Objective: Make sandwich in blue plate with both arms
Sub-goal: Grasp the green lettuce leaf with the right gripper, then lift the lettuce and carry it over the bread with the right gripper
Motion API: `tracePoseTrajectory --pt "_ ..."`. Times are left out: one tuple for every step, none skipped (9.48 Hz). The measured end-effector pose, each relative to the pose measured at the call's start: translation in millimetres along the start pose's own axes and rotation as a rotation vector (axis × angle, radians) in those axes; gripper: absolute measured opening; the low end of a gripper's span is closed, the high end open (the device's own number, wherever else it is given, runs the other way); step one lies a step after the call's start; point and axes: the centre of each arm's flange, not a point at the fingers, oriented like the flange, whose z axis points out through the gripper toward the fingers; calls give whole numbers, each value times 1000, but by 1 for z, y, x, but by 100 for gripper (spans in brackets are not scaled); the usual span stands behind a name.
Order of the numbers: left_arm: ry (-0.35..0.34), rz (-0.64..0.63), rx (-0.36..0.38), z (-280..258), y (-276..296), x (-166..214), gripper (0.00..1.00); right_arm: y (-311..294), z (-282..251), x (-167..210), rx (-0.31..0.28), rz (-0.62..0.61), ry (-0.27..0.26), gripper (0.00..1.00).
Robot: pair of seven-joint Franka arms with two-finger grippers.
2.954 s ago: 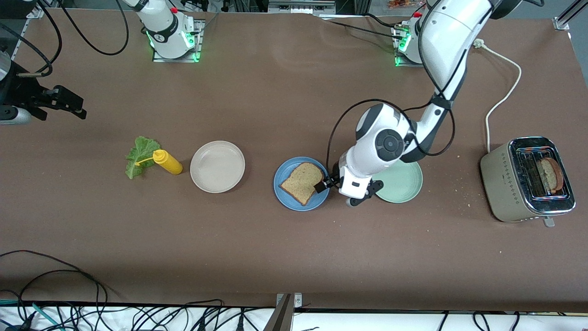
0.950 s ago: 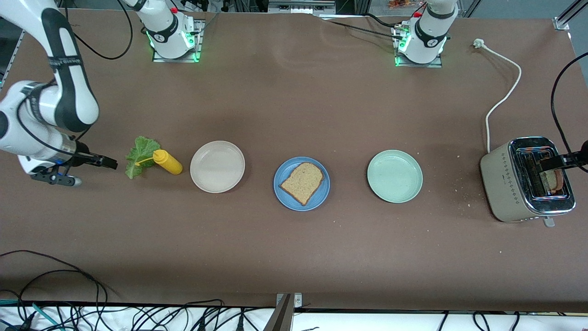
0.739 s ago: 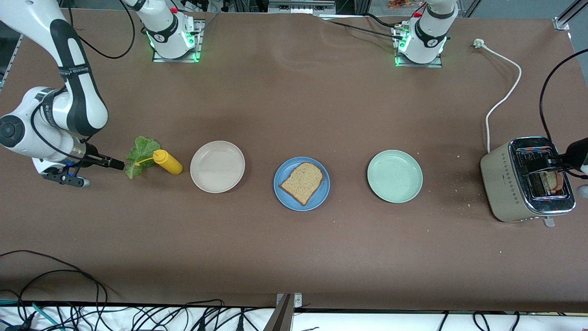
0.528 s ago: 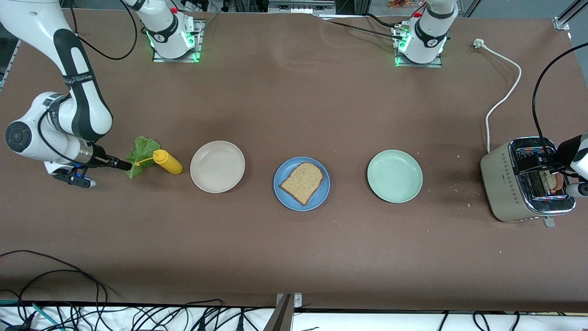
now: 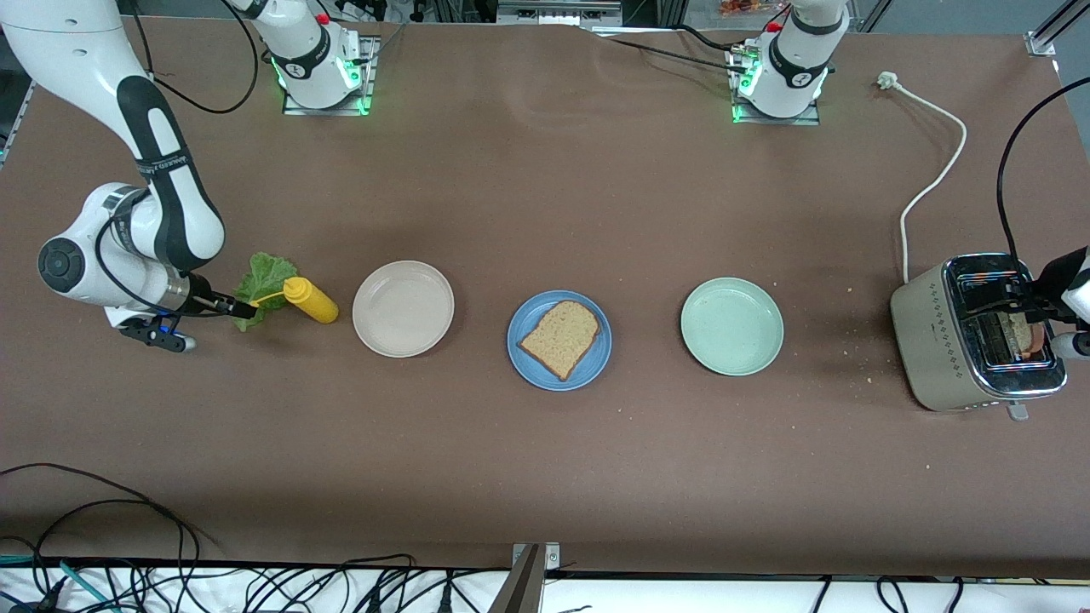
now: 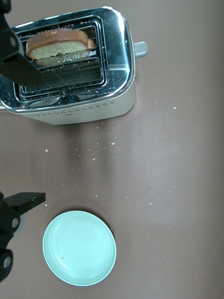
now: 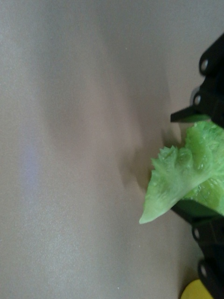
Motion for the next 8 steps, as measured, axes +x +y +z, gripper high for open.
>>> tracePoseTrajectory --pt "9 6 1 -4 0 1 100 -1 -1 1 0 -2 4 61" --pt "21 8 3 -10 1 2 100 -2 -1 1 1 -3 5 44" --pt "37 16 4 -18 6 4 100 -2 -1 1 0 -3 6 29" --pt "50 30 3 -25 15 6 100 -3 -3 3 1 -8 12 12" --pt "58 41 4 -29 22 7 100 -4 -9 7 3 -13 25 4" --pt "61 45 4 -31 25 7 100 -7 -19 12 6 -17 27 4" --pt "61 45 4 -31 25 7 100 -10 -30 17 9 -22 7 4" --pt "62 52 3 -31 29 8 100 -14 -48 23 12 -29 -24 4"
